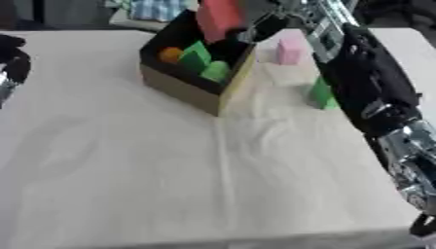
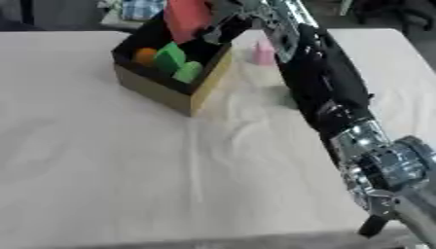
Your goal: Pick up objects on the table and place them in the box.
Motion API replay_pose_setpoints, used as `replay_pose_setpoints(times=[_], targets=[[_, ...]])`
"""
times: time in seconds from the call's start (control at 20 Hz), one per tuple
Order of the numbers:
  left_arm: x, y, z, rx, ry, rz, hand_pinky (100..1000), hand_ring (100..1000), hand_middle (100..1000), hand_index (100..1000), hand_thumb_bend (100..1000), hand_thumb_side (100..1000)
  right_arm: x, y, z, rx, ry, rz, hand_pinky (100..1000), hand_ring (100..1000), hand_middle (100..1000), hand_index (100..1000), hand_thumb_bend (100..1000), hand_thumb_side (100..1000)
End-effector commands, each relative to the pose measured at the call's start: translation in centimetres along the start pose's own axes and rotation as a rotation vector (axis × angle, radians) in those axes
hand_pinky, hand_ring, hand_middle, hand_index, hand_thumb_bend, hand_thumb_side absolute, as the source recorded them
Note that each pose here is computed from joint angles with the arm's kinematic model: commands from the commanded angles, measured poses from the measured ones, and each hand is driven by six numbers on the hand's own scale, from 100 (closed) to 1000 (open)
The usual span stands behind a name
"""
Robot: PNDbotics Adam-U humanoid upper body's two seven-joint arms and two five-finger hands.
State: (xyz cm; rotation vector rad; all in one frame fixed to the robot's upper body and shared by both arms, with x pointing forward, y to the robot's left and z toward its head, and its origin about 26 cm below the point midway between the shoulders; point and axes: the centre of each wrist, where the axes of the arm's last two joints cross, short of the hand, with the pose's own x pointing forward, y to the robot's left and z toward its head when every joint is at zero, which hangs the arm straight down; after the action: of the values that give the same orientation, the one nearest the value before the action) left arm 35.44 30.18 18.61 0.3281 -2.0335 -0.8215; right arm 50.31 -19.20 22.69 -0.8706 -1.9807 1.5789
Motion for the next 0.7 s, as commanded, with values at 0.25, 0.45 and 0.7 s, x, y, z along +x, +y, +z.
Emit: replay_pose_setpoints(times=[0.25, 0.45, 0.7], targets=[[1.0, 0.6, -0.5, 0.003, -0.037, -0.013, 827, 669, 598, 785, 378, 668, 1.0, -0.4, -1.1, -0.011, 0.023, 0.14, 781, 840, 882, 1000, 589, 357], [0.9, 0.7, -0.4, 0.005, -0.032, -0.014, 827, 668, 597, 785, 379, 668, 0.8, -0.9, -1.0, -0.067, 0.059, 0.187, 771, 831, 879, 1000, 615, 382], [0.6, 1.0, -0.1, 0.01, -0.019, -0.024, 827, 668, 597, 785, 379, 670, -0.7, -2.9, 0.1, -0.127, 0.071, 0.155, 772, 834, 891, 1000, 569, 388]])
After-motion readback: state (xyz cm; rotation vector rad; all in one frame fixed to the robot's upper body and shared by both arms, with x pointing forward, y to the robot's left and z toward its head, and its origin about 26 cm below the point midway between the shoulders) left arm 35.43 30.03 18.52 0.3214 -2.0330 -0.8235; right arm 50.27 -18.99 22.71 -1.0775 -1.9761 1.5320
